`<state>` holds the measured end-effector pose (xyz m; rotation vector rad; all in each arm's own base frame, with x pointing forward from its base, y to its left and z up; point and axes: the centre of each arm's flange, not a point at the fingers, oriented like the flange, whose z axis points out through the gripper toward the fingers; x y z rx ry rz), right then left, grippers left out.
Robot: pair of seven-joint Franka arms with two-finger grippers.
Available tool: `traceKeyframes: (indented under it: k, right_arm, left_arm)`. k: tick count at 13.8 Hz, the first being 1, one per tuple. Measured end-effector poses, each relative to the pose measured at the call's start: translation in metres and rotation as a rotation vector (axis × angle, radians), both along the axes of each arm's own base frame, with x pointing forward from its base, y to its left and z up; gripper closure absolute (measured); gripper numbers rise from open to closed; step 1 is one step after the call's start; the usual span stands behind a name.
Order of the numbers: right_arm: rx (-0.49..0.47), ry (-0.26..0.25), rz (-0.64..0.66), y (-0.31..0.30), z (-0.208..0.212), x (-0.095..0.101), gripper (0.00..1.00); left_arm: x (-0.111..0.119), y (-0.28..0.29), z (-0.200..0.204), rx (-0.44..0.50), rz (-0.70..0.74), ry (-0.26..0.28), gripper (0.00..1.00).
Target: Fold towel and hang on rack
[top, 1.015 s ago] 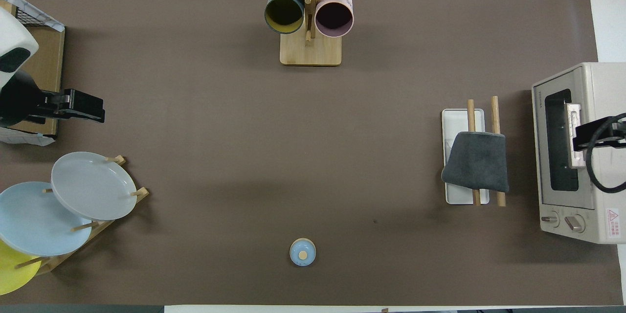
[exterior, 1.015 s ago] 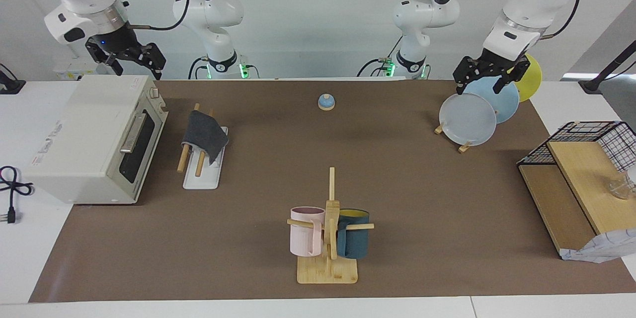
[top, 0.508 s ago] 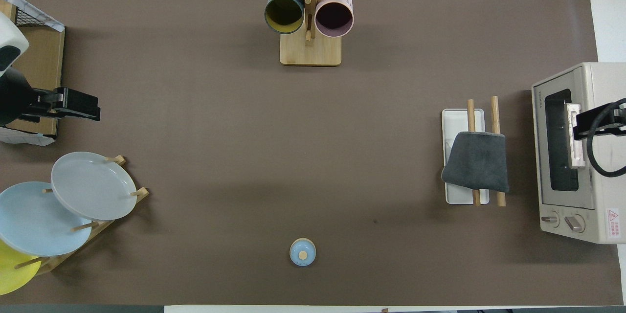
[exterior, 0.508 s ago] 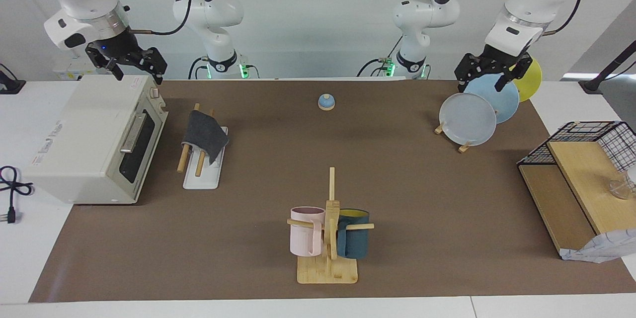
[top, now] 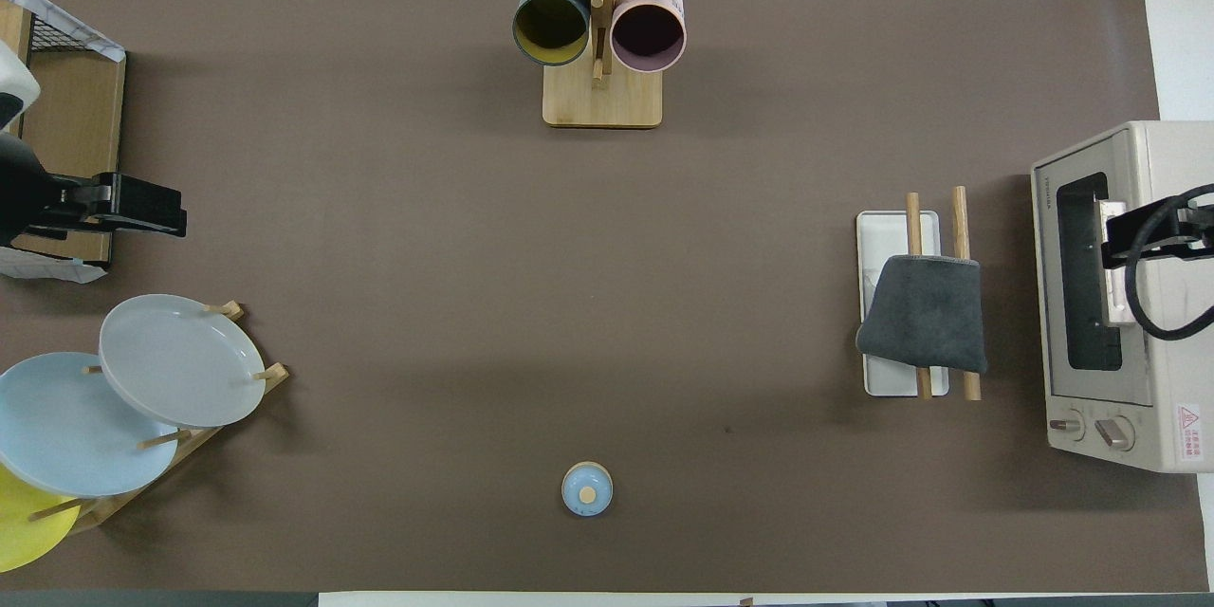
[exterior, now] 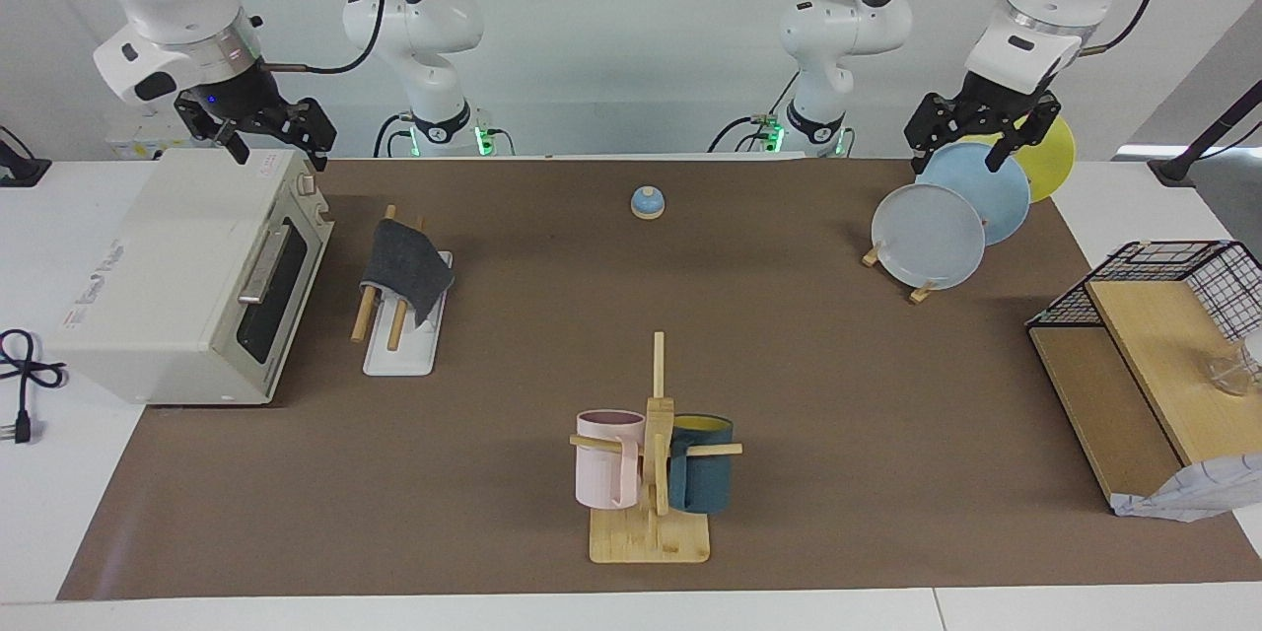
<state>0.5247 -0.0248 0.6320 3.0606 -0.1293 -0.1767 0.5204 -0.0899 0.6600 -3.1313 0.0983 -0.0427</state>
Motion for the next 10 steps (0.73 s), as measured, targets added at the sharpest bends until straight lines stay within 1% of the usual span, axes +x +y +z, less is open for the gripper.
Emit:
traceKeyframes:
  k: [2,6,10]
  right_arm:
    - [0.000,0.003,-0.002,-0.001,-0.002,0.001,0.00]
    - [0.000,0.015,-0.009,-0.005,-0.009,0.006,0.00]
    - [-0.001,-0.007,0.000,0.000,-0.004,0.008,0.00]
  left_arm:
    - [-0.002,0.000,0.002,0.000,0.000,-0.003,0.00]
    - [-0.002,0.001,-0.010,0.004,0.002,0.023,0.00]
    - [-0.002,0.001,-0.012,0.005,0.002,0.028,0.00]
